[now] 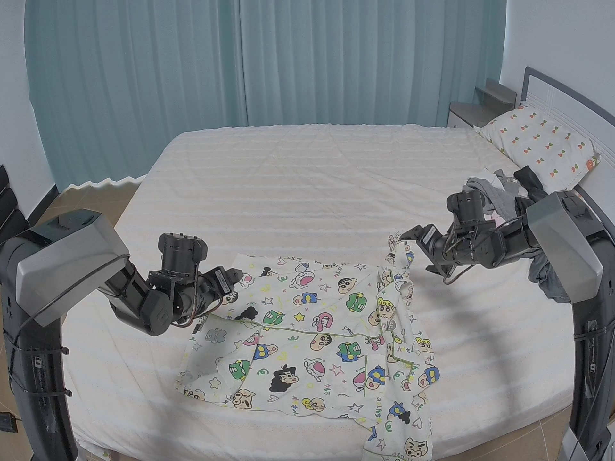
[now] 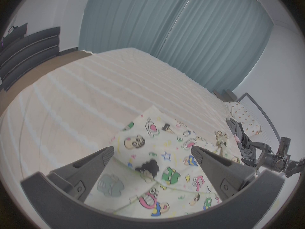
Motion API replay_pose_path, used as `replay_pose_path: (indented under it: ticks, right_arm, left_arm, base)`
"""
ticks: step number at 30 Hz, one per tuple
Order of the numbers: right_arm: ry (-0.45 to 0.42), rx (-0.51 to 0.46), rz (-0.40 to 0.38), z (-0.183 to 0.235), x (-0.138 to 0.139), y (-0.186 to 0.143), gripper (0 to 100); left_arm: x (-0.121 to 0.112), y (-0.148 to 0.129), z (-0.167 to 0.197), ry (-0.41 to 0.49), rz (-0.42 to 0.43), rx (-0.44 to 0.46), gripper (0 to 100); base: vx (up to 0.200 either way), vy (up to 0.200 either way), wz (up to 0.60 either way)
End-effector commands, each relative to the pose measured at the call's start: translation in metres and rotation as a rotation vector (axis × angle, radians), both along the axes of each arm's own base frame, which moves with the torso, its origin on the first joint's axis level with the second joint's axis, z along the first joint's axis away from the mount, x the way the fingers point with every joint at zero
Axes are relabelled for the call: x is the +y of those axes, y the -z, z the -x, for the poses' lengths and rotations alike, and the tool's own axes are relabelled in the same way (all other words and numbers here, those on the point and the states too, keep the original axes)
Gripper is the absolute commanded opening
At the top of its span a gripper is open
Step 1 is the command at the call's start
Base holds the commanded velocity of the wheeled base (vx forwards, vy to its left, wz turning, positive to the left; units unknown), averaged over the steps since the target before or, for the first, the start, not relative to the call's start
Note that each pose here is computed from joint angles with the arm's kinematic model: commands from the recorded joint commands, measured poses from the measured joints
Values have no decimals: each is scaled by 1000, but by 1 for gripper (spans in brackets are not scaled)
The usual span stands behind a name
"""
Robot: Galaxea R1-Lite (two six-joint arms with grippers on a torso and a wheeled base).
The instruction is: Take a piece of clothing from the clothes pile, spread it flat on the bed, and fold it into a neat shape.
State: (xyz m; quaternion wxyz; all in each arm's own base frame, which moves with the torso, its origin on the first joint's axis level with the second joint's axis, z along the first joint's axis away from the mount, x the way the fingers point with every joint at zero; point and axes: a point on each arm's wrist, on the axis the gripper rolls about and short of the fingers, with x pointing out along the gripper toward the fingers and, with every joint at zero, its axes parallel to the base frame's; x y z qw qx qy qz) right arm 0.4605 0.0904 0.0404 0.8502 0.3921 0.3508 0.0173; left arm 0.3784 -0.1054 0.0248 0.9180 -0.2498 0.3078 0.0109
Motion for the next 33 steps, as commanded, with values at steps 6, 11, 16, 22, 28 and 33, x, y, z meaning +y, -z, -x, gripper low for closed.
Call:
replay_pose_path:
  ticks: [6,11,16,22,28,33]
  right_arm:
    - [-102,-271,-13,127,-22,28,100]
    - [-141,-284,-24,130,-11,27,100]
    - [-174,-293,-29,136,0,24,100]
    - [-177,-316,-31,137,2,19,100]
    - [-153,-333,-22,143,-9,9,100]
    - [-131,-344,-34,150,-18,12,100]
  left_arm:
    - [-8,-18,113,16,144,187,100]
    - [-4,-18,144,22,132,267,100]
    - [-7,-12,155,36,118,315,100]
    - [-22,7,150,65,80,355,100]
    - [-31,24,131,52,69,350,100]
    - [-38,41,120,32,40,340,100]
  base:
    - [0,0,0]
    - [0,0,0]
    - [0,0,0]
    - [0,0,0]
    - [0,0,0]
    - [0,0,0]
